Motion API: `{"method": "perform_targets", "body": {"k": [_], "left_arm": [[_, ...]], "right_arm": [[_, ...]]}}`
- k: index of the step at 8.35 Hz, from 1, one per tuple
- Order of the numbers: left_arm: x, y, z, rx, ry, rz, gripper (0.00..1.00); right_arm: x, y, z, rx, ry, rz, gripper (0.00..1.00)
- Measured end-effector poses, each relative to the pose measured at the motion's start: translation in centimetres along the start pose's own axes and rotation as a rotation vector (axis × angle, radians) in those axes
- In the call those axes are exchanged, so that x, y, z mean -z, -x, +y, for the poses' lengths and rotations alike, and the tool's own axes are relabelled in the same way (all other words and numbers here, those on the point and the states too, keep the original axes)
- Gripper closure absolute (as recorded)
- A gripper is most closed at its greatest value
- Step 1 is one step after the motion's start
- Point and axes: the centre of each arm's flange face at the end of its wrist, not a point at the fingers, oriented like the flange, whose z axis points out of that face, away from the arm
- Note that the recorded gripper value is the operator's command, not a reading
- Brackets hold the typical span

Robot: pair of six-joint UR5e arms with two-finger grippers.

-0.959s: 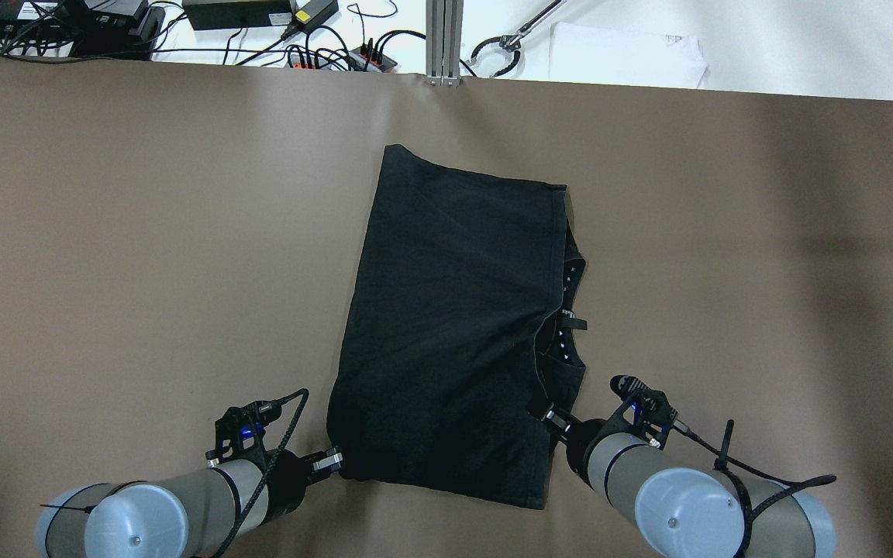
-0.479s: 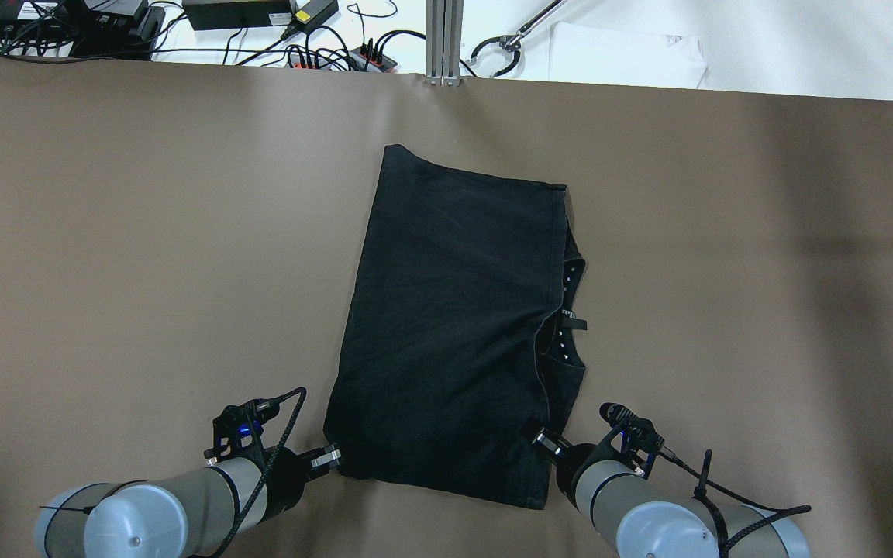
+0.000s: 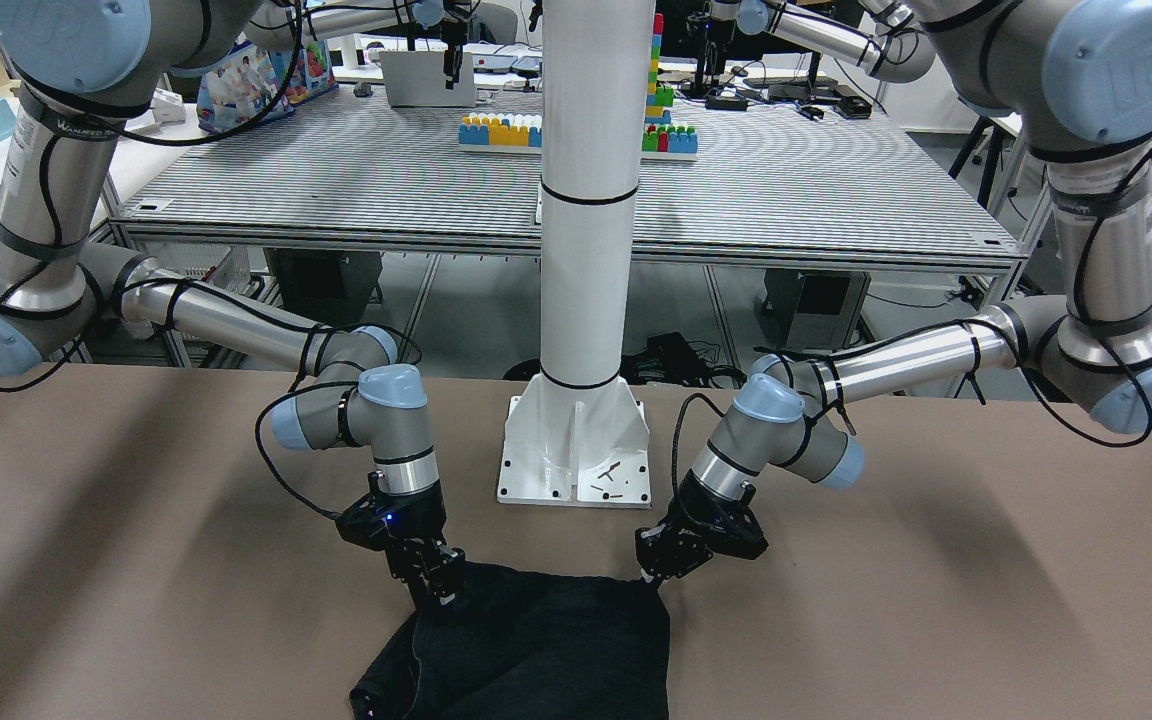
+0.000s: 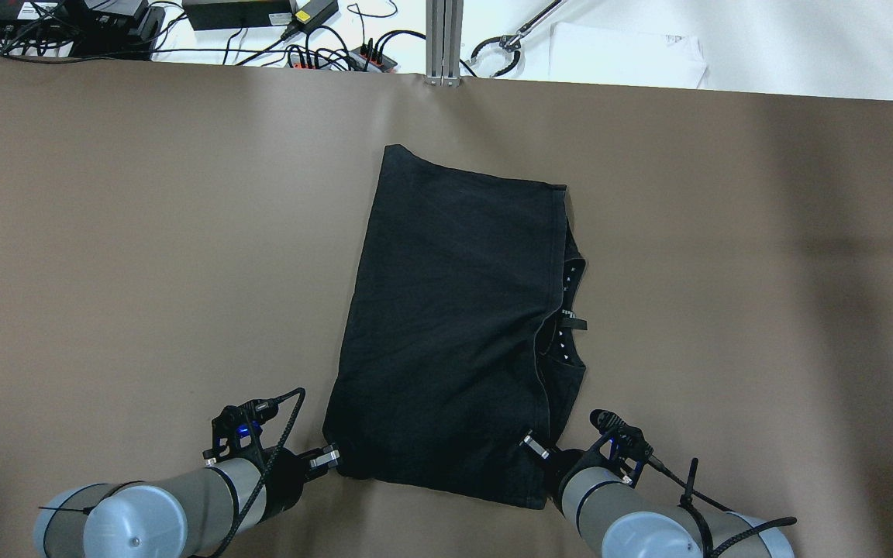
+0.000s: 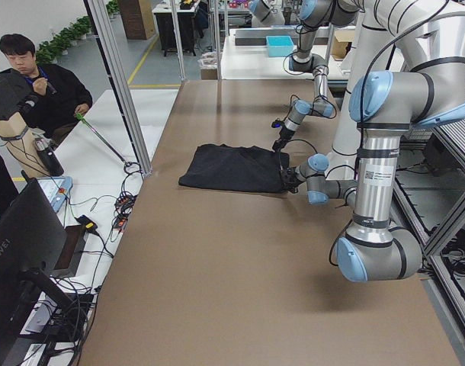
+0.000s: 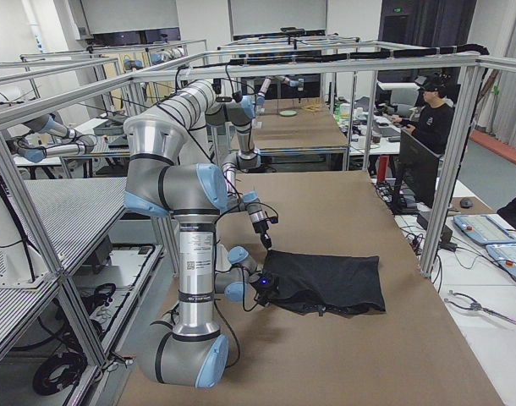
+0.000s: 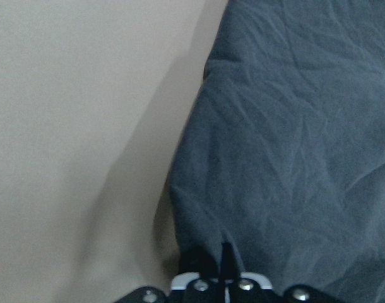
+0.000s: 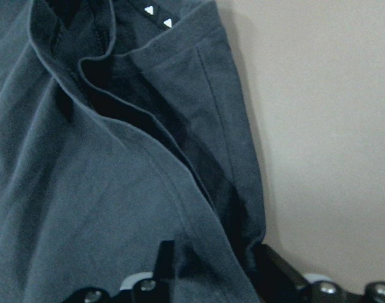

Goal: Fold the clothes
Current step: 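Grasp the near edge with both grippers and lift it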

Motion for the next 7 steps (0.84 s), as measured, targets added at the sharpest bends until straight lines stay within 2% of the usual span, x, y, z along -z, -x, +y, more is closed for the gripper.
{"method": "perform_targets", "body": {"k": [1,4,7], "left_arm": [[0.0,0.0,0.0,0.0,0.0,0.0,1.0],[0.1,-0.2,0.0,0.001,0.002,0.004,1.0],[2.3,-2.3,0.0,0.005,0.035,0.054,1.0]], "right_arm": [[0.0,0.3,0.1,-0.008,0.0,-0.003,1.0],[0.4,0.7,0.2,-0.013,0.001,-0.009,1.0],[3.7,2.5,-0.7,-0.007,0.036,-0.059,1.0]]}}
